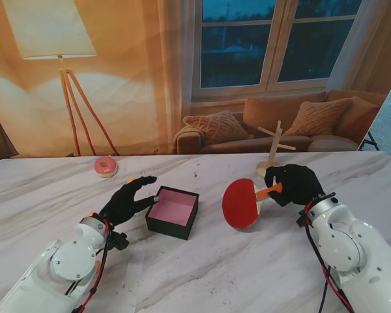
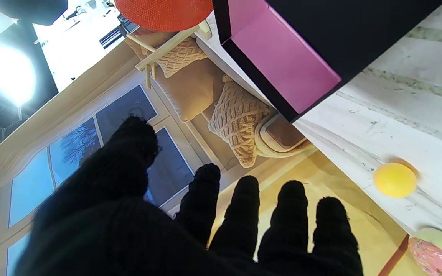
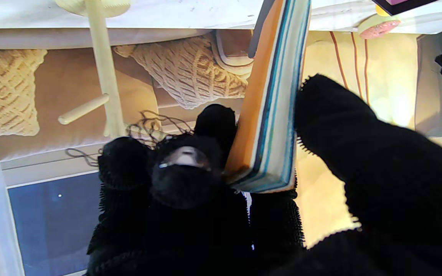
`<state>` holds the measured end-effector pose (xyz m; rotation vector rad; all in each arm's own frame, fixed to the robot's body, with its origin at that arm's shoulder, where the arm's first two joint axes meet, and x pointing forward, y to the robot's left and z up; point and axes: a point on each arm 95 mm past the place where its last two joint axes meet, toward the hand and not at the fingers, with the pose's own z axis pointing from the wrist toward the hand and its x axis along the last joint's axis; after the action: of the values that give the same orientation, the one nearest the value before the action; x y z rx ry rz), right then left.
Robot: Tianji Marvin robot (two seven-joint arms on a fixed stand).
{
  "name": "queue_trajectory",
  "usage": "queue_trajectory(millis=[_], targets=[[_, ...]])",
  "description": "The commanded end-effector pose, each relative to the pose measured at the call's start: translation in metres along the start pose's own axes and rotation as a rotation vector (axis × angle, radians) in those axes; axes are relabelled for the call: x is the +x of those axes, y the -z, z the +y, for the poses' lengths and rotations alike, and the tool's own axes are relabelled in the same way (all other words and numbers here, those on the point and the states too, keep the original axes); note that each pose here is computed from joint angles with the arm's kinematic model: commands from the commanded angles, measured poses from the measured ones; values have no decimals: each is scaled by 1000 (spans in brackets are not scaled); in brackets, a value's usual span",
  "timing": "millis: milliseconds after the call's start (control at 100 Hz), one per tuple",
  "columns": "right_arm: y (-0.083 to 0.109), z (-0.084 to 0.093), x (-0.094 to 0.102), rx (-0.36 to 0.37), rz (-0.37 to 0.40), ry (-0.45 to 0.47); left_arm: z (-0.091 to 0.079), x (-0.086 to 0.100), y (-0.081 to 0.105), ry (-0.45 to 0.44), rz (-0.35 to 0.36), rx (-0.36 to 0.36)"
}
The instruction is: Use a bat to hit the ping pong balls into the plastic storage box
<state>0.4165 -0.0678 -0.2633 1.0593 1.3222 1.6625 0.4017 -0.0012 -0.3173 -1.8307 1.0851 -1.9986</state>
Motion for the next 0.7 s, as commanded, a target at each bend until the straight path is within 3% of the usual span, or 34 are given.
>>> queue_trajectory(millis=[0,470,690], targets=[[-4,2,9,-7,17,-10,3,0,1,10,-2,-10],[-12,-2,37,-8,60,-77,3,0,1,16,-3,-2],[-15,-8,48,21,28,-148,3,-1,1,19,-4,-2]])
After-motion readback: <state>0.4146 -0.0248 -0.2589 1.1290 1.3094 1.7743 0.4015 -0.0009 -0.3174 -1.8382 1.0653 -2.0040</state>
